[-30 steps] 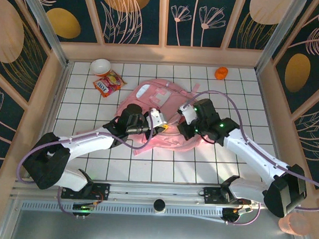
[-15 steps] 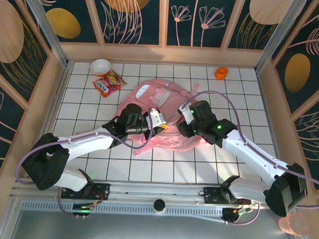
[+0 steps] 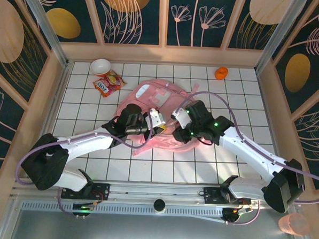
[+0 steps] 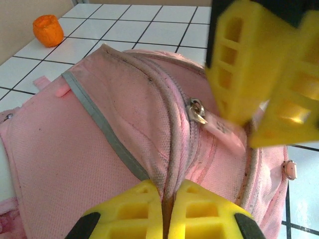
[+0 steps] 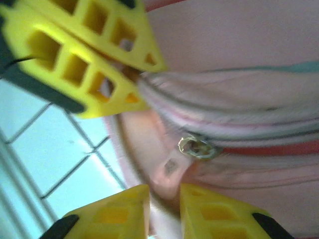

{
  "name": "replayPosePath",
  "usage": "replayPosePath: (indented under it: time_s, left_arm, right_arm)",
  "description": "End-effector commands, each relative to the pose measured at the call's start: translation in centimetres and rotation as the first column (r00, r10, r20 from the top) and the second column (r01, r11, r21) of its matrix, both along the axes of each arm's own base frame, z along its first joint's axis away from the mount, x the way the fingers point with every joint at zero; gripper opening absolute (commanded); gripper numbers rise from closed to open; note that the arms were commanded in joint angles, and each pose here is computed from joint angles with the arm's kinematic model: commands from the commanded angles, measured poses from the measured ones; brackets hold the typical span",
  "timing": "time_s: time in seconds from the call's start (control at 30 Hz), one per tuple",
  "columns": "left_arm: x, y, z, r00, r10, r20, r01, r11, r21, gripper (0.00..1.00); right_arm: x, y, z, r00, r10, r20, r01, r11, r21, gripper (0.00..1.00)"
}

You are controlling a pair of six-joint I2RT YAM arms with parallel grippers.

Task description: Pack the student bag

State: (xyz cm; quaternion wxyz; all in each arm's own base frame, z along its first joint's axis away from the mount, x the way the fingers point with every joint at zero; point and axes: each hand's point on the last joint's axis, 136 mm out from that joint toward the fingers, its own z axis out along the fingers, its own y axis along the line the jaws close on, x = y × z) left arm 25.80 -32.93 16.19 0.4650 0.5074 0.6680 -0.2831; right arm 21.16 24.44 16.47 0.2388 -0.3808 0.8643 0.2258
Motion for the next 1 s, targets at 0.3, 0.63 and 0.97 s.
replayPosePath:
  time_s: [0.3, 0.63, 0.97]
  left_arm:
    - [1.2, -0.3, 5.4, 0.996, 0.043, 0.073, -0.030, 0.986, -0.162, 0.00]
    - [1.3, -1.0, 6.4, 0.997, 0.053, -0.048, -0.064, 0.964, -0.257, 0.00]
    - [1.4, -1.3, 6.5, 0.999, 0.036, -0.035, -0.043, 0.967, -0.249, 0.00]
  right_arm:
    - [2.3, -3.9, 2.8, 0.930, -0.331, -0.158, 0.343, 0.938, 0.052, 0.44]
    - [2.3, -2.0, 3.6, 0.756, -0.628, -0.186, 0.645, 0.763, 0.046, 0.45]
    - [2.8, 1.0, 3.8, 0.737, -0.642, -0.212, 0.667, 0.741, 0.075, 0.46]
